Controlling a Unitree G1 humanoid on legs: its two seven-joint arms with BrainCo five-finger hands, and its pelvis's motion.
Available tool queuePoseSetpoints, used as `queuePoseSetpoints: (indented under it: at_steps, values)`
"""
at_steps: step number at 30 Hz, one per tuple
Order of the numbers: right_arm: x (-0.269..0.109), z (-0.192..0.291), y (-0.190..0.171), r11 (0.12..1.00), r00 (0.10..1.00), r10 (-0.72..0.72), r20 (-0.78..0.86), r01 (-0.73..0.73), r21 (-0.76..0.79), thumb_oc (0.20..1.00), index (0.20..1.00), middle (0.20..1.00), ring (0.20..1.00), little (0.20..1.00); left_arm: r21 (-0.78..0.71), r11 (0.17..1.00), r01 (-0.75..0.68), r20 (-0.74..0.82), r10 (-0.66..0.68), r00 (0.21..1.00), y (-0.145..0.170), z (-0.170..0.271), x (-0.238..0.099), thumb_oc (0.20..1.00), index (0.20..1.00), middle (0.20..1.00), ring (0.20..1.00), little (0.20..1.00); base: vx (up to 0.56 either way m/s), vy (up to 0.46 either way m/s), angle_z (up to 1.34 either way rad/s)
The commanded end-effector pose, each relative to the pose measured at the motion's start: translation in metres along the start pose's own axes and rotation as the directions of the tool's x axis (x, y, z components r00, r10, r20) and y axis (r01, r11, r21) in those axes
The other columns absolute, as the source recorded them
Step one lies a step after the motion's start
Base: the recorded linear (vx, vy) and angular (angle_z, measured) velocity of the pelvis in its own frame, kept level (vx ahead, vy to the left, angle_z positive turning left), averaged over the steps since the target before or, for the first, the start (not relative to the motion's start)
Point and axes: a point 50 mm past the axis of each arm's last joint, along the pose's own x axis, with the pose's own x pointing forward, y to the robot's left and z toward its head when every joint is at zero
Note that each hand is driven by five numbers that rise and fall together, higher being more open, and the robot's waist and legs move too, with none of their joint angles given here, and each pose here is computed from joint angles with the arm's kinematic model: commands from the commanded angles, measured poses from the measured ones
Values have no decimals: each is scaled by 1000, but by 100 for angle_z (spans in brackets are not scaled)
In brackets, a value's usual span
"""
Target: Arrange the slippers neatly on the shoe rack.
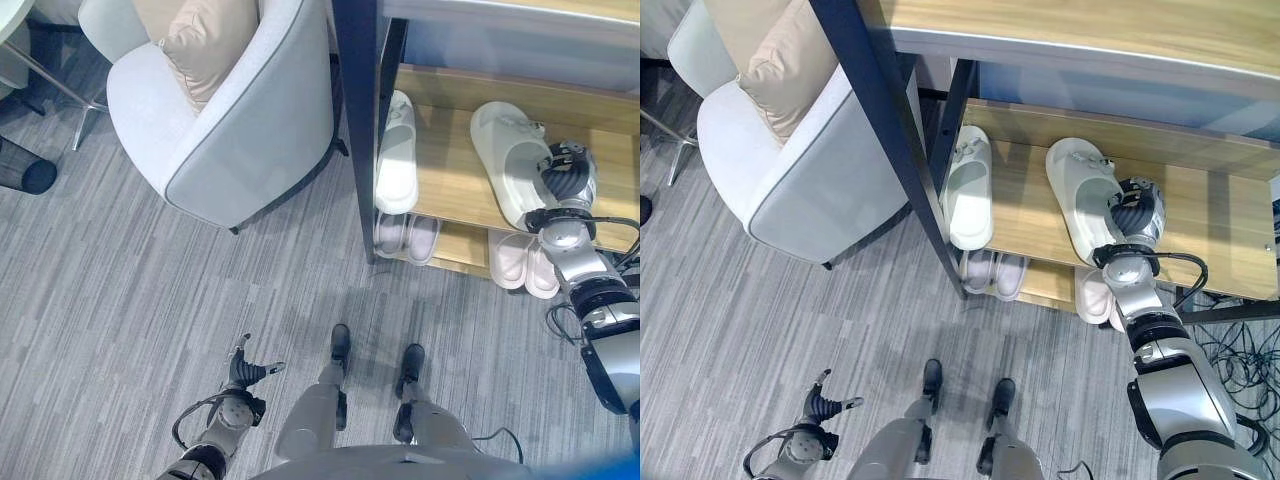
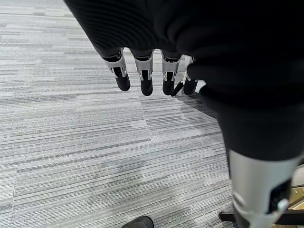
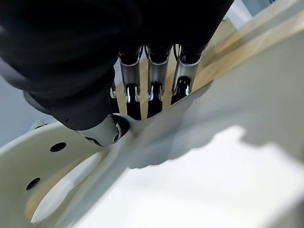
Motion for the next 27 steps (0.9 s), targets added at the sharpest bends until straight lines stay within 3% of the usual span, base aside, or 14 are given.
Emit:
queuePoseSetpoints:
  at_steps: [1,12,19,27]
  values:
    - [20,42,-14,993,985,-97,146,87,74,200,200,200,200,200,35,998,-55,-6,55,998,15,0,8,1000,1000,1000,1000,1000,0,0,0]
    - [3,29,6,966,988,-155,3,151,210,200,200,200,200,200,14,997,-70,-28,70,997,15,2,10,1000,1000,1000,1000,1000,-4,9,0]
    - [-20,43,48,929,997,-67,-37,76,363,200,200,200,200,200,4,998,-64,-56,65,996,12,2,11,1000,1000,1000,1000,1000,-5,48,-1]
    - [-29,39,56,918,996,-52,-69,75,390,200,200,200,200,200,2,997,-71,-64,71,995,14,3,12,1000,1000,1000,1000,1000,8,15,0]
